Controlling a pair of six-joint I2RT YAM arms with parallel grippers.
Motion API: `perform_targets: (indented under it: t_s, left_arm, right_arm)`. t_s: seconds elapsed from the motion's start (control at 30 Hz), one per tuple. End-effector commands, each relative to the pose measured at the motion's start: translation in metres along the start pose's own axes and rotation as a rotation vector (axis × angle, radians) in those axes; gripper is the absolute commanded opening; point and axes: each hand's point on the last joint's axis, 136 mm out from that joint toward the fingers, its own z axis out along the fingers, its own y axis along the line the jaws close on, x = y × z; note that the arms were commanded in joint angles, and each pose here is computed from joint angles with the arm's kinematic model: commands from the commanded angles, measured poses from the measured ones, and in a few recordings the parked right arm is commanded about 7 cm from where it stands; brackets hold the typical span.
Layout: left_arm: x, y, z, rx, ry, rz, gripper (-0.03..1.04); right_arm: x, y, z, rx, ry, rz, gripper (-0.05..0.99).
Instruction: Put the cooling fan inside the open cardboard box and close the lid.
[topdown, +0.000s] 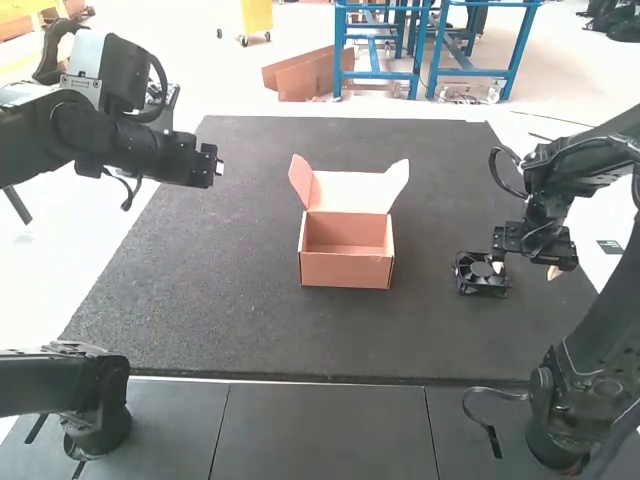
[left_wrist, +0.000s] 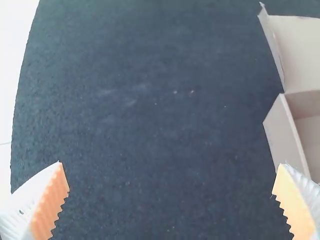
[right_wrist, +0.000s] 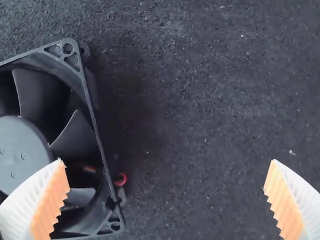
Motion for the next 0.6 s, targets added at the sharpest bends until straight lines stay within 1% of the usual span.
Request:
perform_targets:
  t_s: [0.0,0.07,0.2,0.47,0.5,0.57]
  left_arm:
    - [-0.005,0.004,-0.002,-0.016,-0.013,-0.012,0.97]
    - [-0.005,0.004,-0.002,-0.016,-0.013,-0.012,0.97]
    - [-0.005,0.004,-0.002,-0.014,-0.013,-0.012,0.97]
    - [-0.007,0.004,-0.003,-0.014,-0.016,-0.012,0.97]
    - [-0.007,0.004,-0.003,-0.014,-0.016,-0.012,0.97]
    - [-0.008,0.005,-0.004,-0.015,-0.018,-0.012,0.97]
  right_arm:
    - [0.001,-0.010,0.004,0.039,0.006,0.003,0.90]
    - [0.001,-0.011,0.005,0.045,0.007,0.001,0.90]
    - [0.004,-0.015,0.009,0.072,0.020,-0.026,0.90]
    - [0.016,-0.013,0.023,0.070,0.073,-0.045,0.90]
    - [0.018,-0.012,0.025,0.067,0.082,-0.050,0.89]
    - [0.021,-0.009,0.028,0.053,0.097,-0.048,0.80]
